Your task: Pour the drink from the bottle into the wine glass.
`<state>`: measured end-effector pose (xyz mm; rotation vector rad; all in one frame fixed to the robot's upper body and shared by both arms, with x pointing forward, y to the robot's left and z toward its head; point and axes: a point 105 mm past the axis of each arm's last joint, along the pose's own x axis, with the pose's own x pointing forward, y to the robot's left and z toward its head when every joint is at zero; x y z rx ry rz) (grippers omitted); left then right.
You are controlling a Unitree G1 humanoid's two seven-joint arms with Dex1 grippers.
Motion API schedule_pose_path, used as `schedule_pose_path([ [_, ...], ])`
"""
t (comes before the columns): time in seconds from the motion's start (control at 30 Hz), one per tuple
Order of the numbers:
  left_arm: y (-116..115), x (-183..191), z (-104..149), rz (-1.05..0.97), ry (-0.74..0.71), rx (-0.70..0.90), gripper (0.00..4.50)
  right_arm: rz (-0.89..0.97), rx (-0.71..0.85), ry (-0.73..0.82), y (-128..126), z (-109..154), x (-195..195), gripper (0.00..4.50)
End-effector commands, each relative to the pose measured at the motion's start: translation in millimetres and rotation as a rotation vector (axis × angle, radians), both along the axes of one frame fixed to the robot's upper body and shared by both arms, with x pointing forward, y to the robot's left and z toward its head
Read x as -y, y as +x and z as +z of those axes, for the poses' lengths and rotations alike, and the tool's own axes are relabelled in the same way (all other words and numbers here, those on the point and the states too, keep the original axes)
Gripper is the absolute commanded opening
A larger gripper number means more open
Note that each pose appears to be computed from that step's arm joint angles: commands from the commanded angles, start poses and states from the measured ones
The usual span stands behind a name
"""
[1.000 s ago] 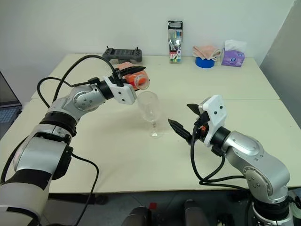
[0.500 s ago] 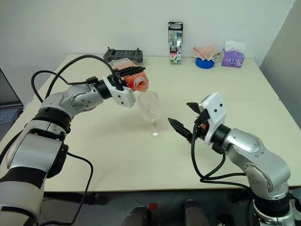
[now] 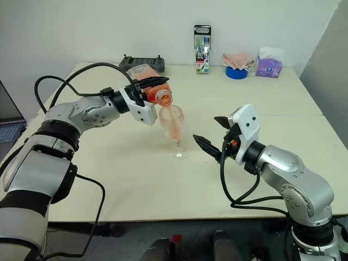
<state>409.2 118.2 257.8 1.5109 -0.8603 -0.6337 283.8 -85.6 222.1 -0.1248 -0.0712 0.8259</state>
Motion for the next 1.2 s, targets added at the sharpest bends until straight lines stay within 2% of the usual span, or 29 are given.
schedule_pose_path([
  [0.03, -2.0, -1.7, 26.6, -0.004, -0.03, 0.078, 1.69, 0.015, 0.06, 0.005, -5.0, 11.6, -2.5, 4.5],
  [1.2, -1.8, 0.2, 25.9, -0.008, -0.002, 0.098, 1.69, 0.036, 0.079, -0.001, -4.2, 19.7, -2.2, 4.5],
])
